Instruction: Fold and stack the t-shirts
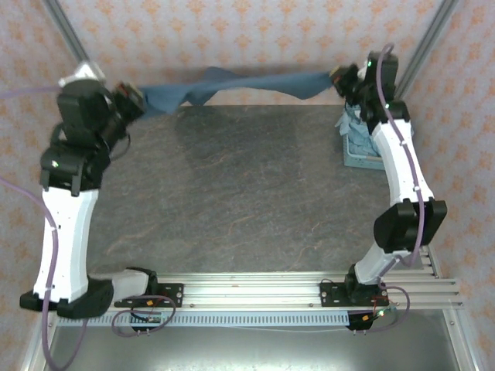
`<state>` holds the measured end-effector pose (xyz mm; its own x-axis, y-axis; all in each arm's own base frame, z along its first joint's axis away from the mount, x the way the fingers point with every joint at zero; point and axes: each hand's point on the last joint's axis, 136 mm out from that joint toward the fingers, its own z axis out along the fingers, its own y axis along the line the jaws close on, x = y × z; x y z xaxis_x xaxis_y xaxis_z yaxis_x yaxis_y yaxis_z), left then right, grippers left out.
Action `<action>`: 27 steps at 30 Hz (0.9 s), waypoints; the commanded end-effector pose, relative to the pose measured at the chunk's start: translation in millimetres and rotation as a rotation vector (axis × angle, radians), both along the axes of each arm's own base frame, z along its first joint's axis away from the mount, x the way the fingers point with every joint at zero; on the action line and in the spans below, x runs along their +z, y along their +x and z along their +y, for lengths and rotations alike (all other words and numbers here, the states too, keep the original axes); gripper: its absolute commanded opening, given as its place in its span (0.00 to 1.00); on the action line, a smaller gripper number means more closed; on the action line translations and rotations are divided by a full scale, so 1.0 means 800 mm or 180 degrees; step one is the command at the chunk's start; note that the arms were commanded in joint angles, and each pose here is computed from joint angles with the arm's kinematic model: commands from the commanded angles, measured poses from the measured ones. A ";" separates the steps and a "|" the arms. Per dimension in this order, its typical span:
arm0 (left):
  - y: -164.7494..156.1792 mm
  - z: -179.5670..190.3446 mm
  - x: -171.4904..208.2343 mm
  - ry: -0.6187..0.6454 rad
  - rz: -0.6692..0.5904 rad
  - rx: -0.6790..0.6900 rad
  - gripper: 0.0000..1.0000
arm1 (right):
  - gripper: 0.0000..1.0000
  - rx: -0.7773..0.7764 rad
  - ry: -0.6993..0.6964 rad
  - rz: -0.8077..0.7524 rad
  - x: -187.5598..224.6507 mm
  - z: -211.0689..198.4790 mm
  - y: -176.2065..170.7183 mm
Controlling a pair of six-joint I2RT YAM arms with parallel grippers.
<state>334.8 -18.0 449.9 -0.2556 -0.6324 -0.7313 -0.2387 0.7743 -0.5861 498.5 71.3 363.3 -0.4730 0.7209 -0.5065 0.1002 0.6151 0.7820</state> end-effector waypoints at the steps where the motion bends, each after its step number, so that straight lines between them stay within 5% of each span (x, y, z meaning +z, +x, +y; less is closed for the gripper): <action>1: -0.006 -0.006 -0.168 -0.0002 0.1009 0.0106 0.00 | 0.00 -0.0132 -0.0174 0.0596 -0.116 -0.011 -0.036; 5: -0.051 -0.030 -0.331 -0.0211 0.1917 0.0022 0.00 | 0.00 -0.0194 -0.0199 0.1465 -0.268 -0.015 -0.104; 11: -0.117 -0.064 -0.476 -0.0181 0.2909 -0.0098 0.00 | 0.00 -0.0337 -0.0462 0.2323 -0.372 -0.030 -0.209; 20: -0.166 -0.055 -0.482 -0.0174 0.3121 0.0292 0.00 | 0.00 -0.0496 -0.0686 0.2796 -0.399 -0.048 -0.331; 27: -0.192 -0.051 -0.475 -0.0470 0.3109 0.0448 0.00 | 0.00 -0.0512 -0.0802 0.2854 -0.394 -0.056 -0.352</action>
<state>199.6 -69.7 73.7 -0.6644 -0.7283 -0.1680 -0.6935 0.6845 -0.2247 227.6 36.1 46.5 -0.6690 0.7304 -0.1374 0.6804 0.6763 0.2824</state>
